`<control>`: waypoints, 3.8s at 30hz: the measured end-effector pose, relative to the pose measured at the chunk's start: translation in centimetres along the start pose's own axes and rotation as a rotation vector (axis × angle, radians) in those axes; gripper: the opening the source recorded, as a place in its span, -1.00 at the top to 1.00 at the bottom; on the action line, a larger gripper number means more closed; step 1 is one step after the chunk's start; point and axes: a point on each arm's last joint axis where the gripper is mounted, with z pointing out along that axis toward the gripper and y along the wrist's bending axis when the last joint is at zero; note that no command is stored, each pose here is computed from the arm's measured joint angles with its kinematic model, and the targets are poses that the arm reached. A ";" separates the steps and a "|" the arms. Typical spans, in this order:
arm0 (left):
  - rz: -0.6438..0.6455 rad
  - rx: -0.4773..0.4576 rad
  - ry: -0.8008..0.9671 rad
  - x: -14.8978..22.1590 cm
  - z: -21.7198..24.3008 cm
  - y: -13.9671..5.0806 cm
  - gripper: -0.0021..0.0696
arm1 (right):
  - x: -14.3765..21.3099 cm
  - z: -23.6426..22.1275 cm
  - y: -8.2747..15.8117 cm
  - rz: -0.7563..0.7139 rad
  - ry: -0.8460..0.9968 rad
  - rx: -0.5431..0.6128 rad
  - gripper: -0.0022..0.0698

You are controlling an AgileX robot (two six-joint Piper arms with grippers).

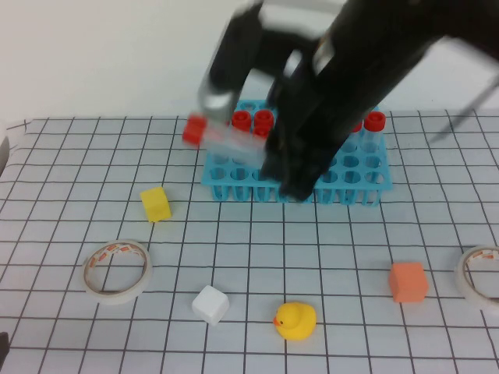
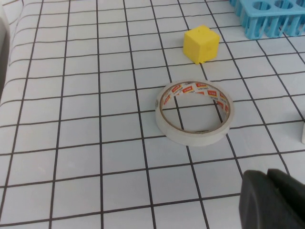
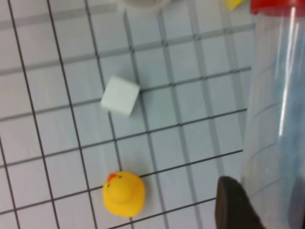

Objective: Place the test tubes

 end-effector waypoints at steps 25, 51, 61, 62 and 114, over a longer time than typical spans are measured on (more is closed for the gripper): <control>-0.094 -0.029 -0.269 -2.4 -0.3 0.4 0.95 | 9.2 -5.0 8.4 0.274 -0.693 0.083 0.28; -0.002 0.407 -0.356 -10.0 4.0 -7.4 0.95 | 10.9 -1.9 10.7 0.265 -0.750 0.116 0.28; -0.026 0.670 -0.521 -10.3 1.2 -11.8 0.94 | 10.9 -1.9 10.5 0.329 -0.763 0.113 0.29; -0.031 0.685 -0.531 -10.3 0.9 -12.0 0.93 | 10.9 -1.9 10.5 0.338 -0.765 0.110 0.28; -0.158 0.754 -0.480 -10.2 0.4 -12.5 -0.37 | 9.7 -2.8 12.5 0.029 -0.901 -0.005 0.29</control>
